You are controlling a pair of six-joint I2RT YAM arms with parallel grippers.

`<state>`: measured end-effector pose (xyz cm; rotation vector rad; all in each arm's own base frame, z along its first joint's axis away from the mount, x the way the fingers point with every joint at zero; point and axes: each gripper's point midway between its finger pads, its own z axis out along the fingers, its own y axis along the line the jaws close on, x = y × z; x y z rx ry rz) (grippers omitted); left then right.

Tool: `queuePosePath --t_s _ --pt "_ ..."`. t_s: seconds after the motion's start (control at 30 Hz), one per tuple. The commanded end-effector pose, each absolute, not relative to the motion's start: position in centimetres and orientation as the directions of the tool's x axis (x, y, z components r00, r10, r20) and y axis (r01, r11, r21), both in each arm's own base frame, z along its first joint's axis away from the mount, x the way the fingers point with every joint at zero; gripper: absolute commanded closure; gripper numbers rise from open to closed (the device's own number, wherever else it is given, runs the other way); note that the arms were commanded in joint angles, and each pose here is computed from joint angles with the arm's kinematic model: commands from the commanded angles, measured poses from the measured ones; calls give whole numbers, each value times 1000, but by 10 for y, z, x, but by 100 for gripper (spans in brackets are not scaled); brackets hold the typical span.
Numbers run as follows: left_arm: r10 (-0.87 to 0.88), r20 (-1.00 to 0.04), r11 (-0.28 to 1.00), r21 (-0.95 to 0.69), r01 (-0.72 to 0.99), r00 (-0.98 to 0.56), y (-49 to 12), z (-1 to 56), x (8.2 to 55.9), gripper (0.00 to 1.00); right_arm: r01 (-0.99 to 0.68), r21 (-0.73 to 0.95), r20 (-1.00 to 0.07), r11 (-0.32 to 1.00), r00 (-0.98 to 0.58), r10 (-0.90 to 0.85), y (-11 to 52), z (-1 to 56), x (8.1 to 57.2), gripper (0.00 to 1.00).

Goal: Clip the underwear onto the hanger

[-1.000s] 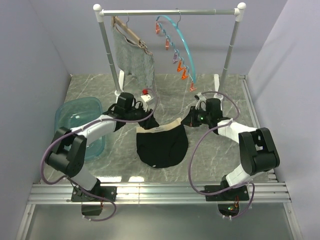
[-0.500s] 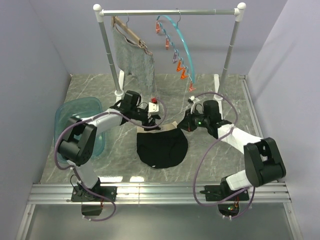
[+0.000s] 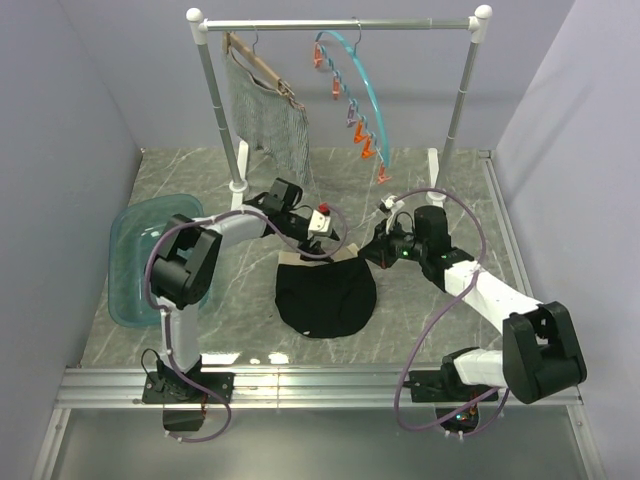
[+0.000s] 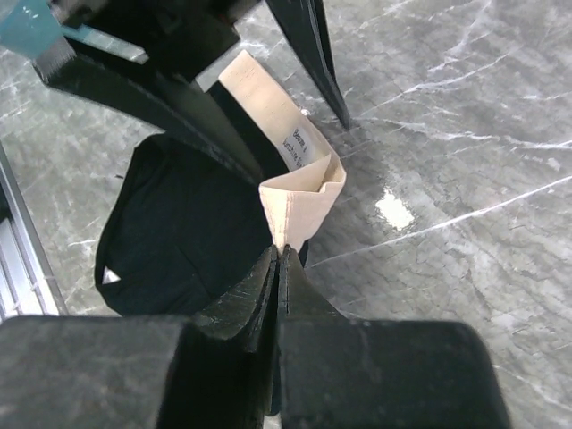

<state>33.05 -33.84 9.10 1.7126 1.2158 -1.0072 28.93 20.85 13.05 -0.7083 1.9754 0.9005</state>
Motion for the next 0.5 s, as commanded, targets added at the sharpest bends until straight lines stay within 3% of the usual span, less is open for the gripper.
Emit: queuePosePath --t_s 0.0,0.27,0.37,0.47 --pt "247 -934 -327 171 929 259 -356 104 315 33 -777 262 -895 572 -418 -158 209 142 290 100" --pt "282 -948 -303 59 951 148 -371 95 322 36 -789 216 -916 574 -367 -159 207 150 291 100" --pt "299 -946 -303 29 952 124 -369 91 322 45 -787 208 -920 581 -359 -157 206 151 291 100" --pt "303 -950 -270 -5 963 81 -364 96 325 65 -766 200 -920 611 -361 -151 201 150 294 100"
